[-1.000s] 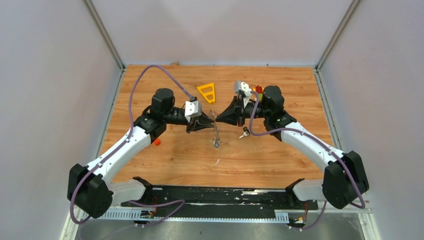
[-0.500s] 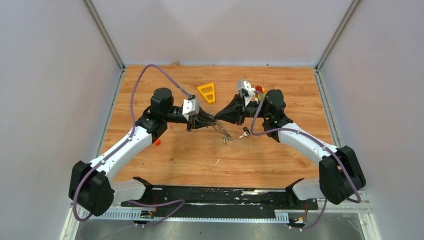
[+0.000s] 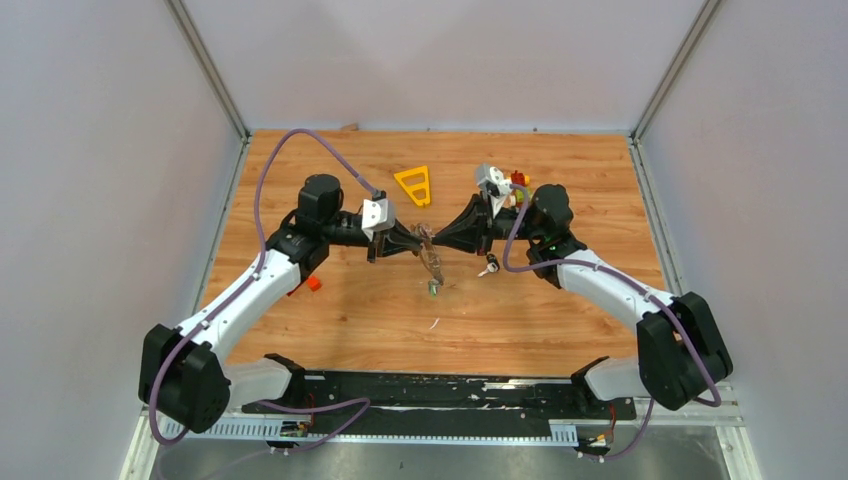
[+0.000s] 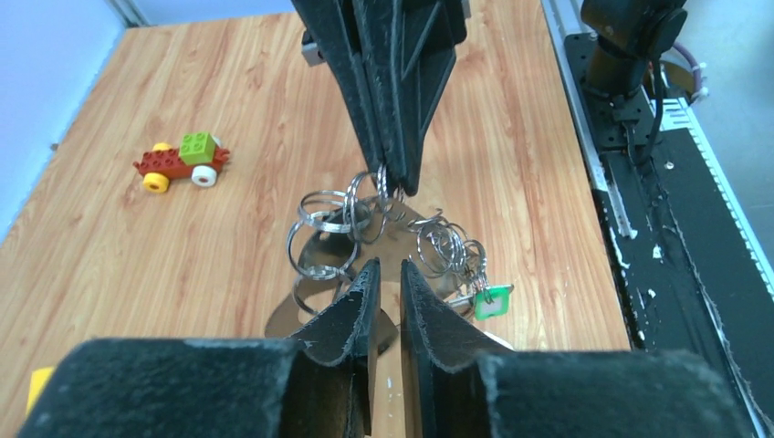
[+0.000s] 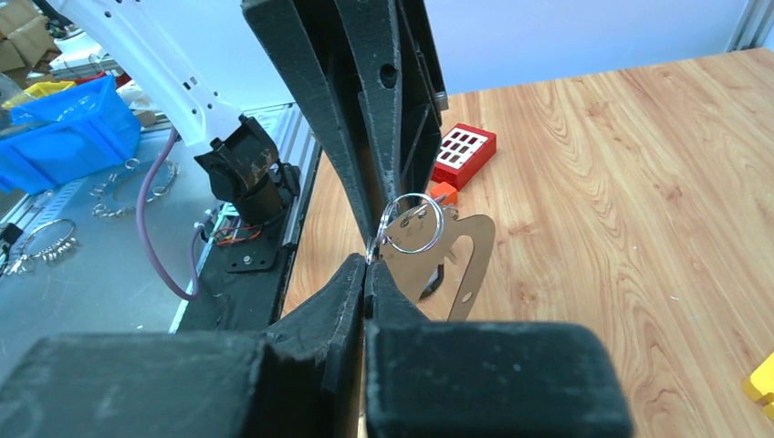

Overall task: Put the keys on the keyring
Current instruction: Adjust the keyring.

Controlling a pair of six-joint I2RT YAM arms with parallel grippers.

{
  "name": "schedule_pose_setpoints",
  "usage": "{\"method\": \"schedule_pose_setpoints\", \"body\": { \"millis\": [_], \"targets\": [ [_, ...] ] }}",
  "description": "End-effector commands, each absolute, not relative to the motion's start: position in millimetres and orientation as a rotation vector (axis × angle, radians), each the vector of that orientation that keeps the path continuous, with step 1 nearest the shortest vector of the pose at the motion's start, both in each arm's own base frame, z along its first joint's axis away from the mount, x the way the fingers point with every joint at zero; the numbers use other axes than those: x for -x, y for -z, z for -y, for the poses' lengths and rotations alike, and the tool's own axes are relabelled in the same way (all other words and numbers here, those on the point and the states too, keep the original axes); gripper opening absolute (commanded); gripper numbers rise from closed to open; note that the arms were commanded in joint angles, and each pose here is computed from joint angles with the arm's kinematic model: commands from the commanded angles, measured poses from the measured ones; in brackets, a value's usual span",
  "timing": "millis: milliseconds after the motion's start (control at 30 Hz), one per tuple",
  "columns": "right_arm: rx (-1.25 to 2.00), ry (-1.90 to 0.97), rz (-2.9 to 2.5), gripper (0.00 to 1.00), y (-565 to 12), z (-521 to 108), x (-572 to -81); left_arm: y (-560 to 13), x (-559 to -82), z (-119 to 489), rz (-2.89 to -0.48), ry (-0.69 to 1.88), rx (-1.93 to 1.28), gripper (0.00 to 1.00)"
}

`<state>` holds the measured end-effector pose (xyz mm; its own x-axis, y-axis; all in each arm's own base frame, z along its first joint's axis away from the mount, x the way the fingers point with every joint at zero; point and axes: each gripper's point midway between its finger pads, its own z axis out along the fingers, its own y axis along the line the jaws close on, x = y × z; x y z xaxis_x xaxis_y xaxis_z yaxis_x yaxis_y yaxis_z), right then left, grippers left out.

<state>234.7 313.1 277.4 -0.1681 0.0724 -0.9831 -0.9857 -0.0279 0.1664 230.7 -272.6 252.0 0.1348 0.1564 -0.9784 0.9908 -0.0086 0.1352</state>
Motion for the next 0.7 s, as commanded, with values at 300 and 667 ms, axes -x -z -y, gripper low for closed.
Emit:
{"method": "schedule_pose_setpoints", "body": {
  "millis": [300, 667],
  "targets": [
    [1.124, -1.407, -1.169, 0.0, -299.3, -308.0, -219.7, -283.3, -230.0, 277.1, -1.113, 1.042, -1.378, 0.25],
    [1.21, -1.426, -1.152, 0.0, -292.4, -317.0, -207.3, -288.8, -231.6, 282.8, -1.147, 1.117, -1.331, 0.24]
  ]
}}
